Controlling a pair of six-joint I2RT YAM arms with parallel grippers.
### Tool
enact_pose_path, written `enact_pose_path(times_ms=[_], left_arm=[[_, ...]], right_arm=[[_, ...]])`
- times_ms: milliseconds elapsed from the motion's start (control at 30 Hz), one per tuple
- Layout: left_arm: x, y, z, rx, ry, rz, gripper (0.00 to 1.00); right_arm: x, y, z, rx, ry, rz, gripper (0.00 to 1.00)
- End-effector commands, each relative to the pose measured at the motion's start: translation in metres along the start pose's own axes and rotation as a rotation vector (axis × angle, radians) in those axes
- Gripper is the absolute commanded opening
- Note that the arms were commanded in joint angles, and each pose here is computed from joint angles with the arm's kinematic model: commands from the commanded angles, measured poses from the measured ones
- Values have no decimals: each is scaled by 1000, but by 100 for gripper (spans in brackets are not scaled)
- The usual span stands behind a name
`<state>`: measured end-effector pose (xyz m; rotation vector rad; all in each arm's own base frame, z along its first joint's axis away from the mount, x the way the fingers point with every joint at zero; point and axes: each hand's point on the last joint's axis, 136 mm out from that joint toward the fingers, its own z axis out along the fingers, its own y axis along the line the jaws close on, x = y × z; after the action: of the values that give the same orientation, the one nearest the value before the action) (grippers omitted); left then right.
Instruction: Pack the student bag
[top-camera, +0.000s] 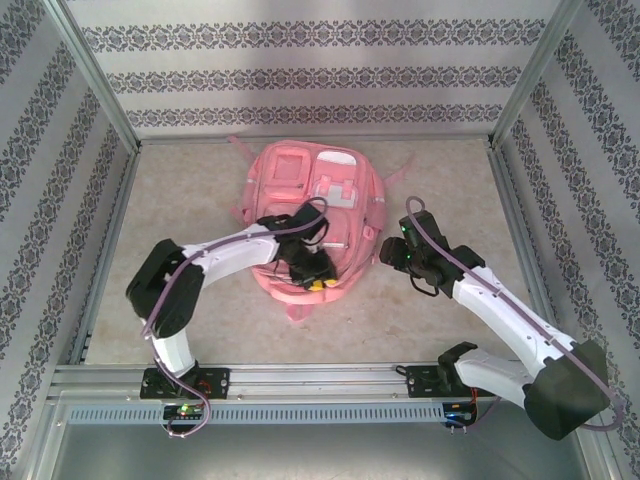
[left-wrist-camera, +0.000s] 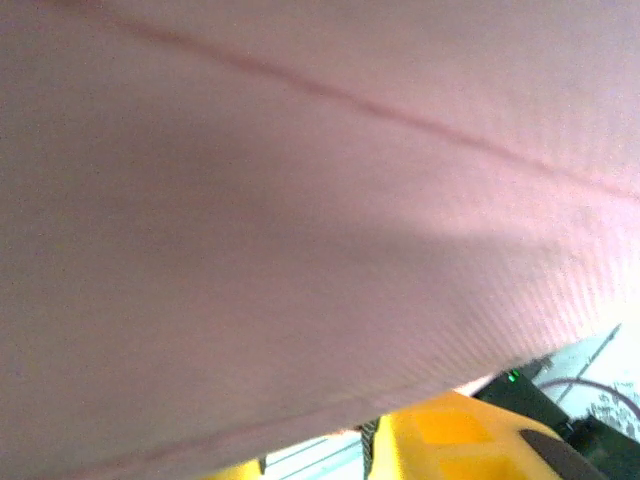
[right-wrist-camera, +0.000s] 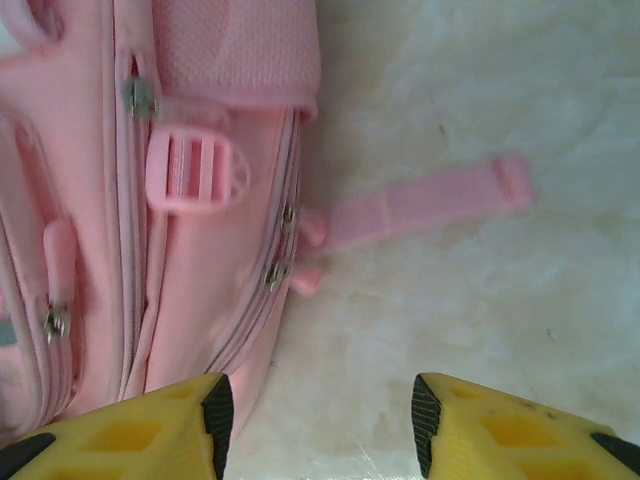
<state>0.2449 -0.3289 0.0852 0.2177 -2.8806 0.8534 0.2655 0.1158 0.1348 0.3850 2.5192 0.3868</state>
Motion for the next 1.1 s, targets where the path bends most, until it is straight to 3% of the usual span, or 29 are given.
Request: enact_pose_path(times_ms=[0, 100, 167, 200, 233, 267, 333, 433, 500, 600, 733, 800, 867, 900, 967, 1067], left_arm=[[23, -25, 10, 16, 117, 170, 33], [22, -22, -1, 9, 86, 210, 34], [23, -14, -14, -7, 42, 256, 40], [25, -13, -20, -2, 31, 280, 45], [28, -13, -28, 8, 17, 312, 51], [31, -16, -37, 24, -2, 350, 60], [36, -27, -57, 82, -49, 437, 100], [32, -40, -96, 184, -158, 542, 99], [11, -27, -125, 166, -291, 549, 99], [-41, 26, -171, 9, -565, 462, 99], [-93, 109, -221, -368, -887, 405, 99], [-105, 154, -238, -553, -959, 340, 99], [-110, 203, -253, -651, -1021, 163, 99], [-114, 214, -248, -648, -1028, 172, 99], [-122, 223, -226, -673, -1017, 341, 99], [-119, 249, -220, -746, -1052, 311, 99]], right_arm=[[-2, -10, -9, 17, -30, 3, 52], [-6, -11, -17, -1, -71, -21, 52], [-9, -10, -23, -14, -95, -41, 58], [-11, -9, -25, -20, -105, -53, 69], [-12, -8, -28, -21, -114, -63, 97], [-15, -10, -33, -12, -126, -69, 98], [-23, -13, -44, 23, -151, -76, 98], [-39, -1, -66, -3, -200, -204, 98], [-53, 3, -78, -6, -270, -242, 98], [-76, 0, -84, 28, -407, -246, 98], [-88, 13, -67, 0, -524, -424, 98], [-81, 23, -45, -38, -512, -579, 98], [-73, 17, -19, -20, -486, -640, 98], [-71, 9, -9, 6, -482, -638, 98], [-69, -13, 8, 71, -494, -583, 98], [-71, -18, 13, -18, -470, -559, 98]])
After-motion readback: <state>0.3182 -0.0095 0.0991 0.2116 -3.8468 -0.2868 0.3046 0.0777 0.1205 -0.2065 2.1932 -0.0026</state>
